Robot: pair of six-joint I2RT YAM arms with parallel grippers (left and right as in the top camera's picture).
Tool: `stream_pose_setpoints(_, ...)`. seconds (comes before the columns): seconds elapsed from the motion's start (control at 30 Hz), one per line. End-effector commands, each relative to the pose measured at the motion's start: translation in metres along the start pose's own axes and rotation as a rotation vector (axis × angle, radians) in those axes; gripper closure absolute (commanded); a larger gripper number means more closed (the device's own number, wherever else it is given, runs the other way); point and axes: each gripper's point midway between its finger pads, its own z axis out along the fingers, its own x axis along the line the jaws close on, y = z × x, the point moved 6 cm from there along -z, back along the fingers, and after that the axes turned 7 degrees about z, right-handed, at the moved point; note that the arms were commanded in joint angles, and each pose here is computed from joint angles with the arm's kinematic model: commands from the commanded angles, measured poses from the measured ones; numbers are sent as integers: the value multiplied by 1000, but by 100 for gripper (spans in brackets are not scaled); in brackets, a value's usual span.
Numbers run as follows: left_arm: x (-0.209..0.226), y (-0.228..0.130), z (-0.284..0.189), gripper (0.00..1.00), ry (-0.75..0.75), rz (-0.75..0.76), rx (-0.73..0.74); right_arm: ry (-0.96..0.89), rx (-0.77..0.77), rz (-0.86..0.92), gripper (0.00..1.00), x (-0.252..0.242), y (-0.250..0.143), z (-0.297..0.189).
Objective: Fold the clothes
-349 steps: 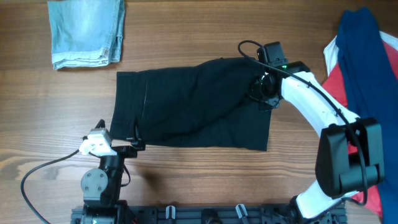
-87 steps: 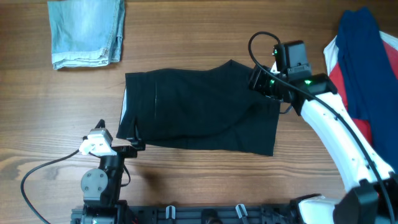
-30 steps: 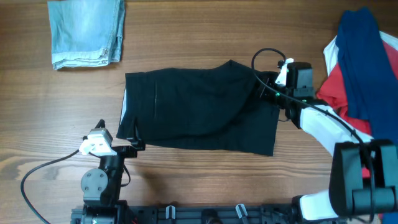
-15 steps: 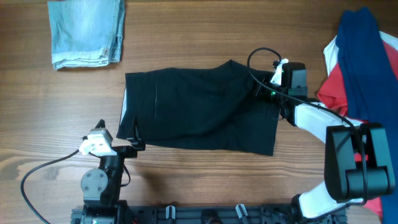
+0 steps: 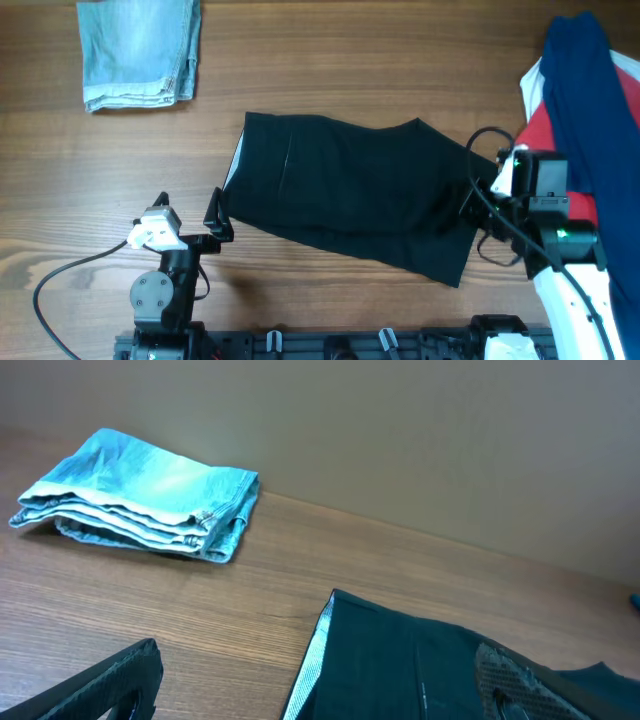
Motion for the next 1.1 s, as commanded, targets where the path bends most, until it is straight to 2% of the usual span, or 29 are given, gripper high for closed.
stream_pose_setpoints(0.0, 2, -1, 0, 0, 14, 16, -3, -159, 8, 23, 29, -10, 6, -15)
stream_pose_setpoints(0.03, 2, -1, 0, 0, 14, 16, -3, -246, -45, 65, 27, -12, 15, -37)
stream_pose_setpoints(0.07, 2, -1, 0, 0, 14, 16, -3, -249, -64, 58, 23, -8, 20, -49)
stream_pose_setpoints(0.13, 2, -1, 0, 0, 14, 16, -3, -231, -90, 33, 3, 0, 25, -67)
stream_pose_setpoints(0.2, 2, -1, 0, 0, 14, 16, -3, -289, -66, 41, 0, -8, 21, -67)
stream_pose_setpoints(0.3, 2, -1, 0, 0, 14, 16, -3, -156, 163, -27, 0, 1, -6, -47)
stream_pose_setpoints(0.33, 2, -1, 0, 0, 14, 16, -3, -176, 215, 1, 1, -6, -15, -37)
stream_pose_setpoints(0.37, 2, -1, 0, 0, 14, 16, -3, -147, 265, 11, 6, -9, -25, -23)
stream_pose_setpoints(0.47, 2, -1, 0, 0, 14, 16, -3, -36, 342, 71, 7, -6, -40, -1)
stream_pose_setpoints(0.63, 2, -1, 0, 0, 14, 16, -3, -170, 226, 235, 6, -31, -37, 29)
stream_pose_setpoints(0.83, 2, -1, 0, 0, 14, 16, -3, -141, 174, 251, 9, -37, -29, 69)
stream_pose_setpoints(1.0, 2, -1, 0, 0, 14, 16, -3, -185, 112, 236, 10, -43, -21, 75)
stream_pose_setpoints(1.03, 2, -1, 0, 0, 14, 16, -3, -182, 96, 232, 14, -45, -21, 78)
stream_pose_setpoints(1.07, 2, -1, 0, 0, 14, 16, -3, -169, 85, 231, 28, -45, -20, 81)
